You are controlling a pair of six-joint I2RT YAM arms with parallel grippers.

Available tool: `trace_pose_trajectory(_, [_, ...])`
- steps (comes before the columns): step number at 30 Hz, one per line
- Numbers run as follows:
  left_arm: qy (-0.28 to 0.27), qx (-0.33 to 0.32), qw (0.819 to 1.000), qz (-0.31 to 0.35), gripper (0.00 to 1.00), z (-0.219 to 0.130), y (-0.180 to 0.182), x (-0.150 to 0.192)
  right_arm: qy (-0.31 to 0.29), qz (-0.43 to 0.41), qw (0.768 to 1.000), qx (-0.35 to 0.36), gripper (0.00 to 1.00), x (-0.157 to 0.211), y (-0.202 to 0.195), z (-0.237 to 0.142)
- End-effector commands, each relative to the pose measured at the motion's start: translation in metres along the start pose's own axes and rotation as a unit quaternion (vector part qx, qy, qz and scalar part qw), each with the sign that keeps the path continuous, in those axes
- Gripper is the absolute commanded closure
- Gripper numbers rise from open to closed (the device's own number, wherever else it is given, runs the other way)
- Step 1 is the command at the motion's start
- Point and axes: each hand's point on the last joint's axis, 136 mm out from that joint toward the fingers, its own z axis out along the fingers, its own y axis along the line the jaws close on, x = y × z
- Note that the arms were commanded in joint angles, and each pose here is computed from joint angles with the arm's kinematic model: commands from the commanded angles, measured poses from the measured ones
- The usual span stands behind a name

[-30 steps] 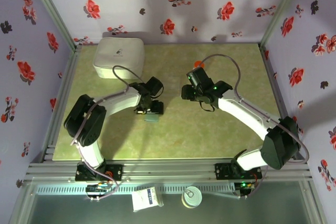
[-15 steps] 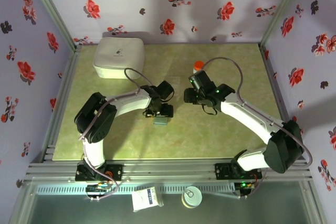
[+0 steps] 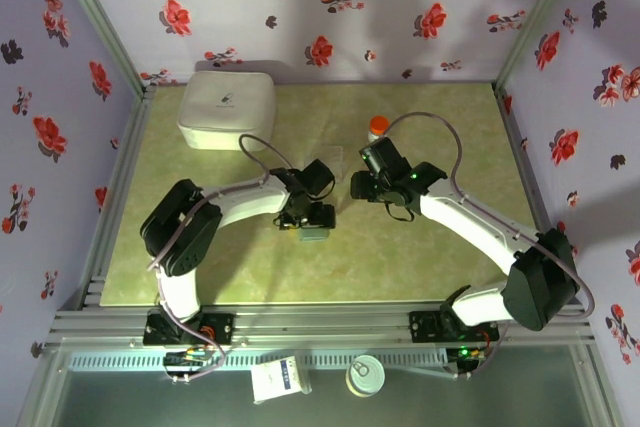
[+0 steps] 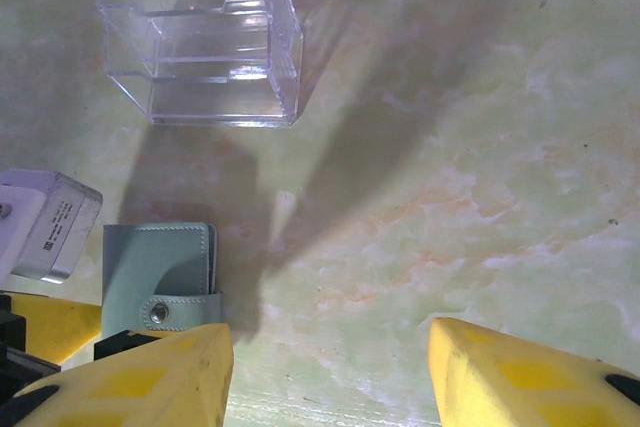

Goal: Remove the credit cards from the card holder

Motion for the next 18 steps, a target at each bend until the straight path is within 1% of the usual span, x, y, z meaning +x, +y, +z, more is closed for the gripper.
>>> trace_pose_trajectory(1, [-0.029, 0.019, 0.999, -0.004, 0.13, -0.017, -0.005, -0.006, 0.0, -0.001, 1.0, -0.02, 0.46, 0.004, 0.006, -0.001])
trace_pose_trajectory(6, [-0.062, 0.036, 0.997, -0.005, 0.14, -0.03, -0.003, -0.008, 0.008, 0.011, 0.999, -0.04, 0.46, 0.01, 0.013, 0.005])
trace_pose_trajectory(9, [-0.088, 0.052, 0.995, -0.009, 0.17, -0.042, 0.0, -0.011, 0.011, 0.013, 0.999, -0.049, 0.46, 0.014, 0.021, 0.008])
trace_pose_trajectory(11, [-0.104, 0.059, 0.993, -0.017, 0.19, -0.05, 0.006, -0.013, 0.022, 0.014, 0.998, -0.051, 0.47, 0.02, 0.027, 0.014])
trace_pose_trajectory(14, [-0.128, 0.076, 0.988, -0.04, 0.22, -0.059, 0.017, -0.016, 0.039, 0.013, 0.998, -0.037, 0.5, 0.028, 0.032, 0.022])
trace_pose_trajectory(18, [-0.139, 0.108, 0.982, -0.072, 0.25, -0.064, 0.032, -0.016, 0.057, -0.004, 0.998, -0.006, 0.51, 0.036, 0.04, 0.031])
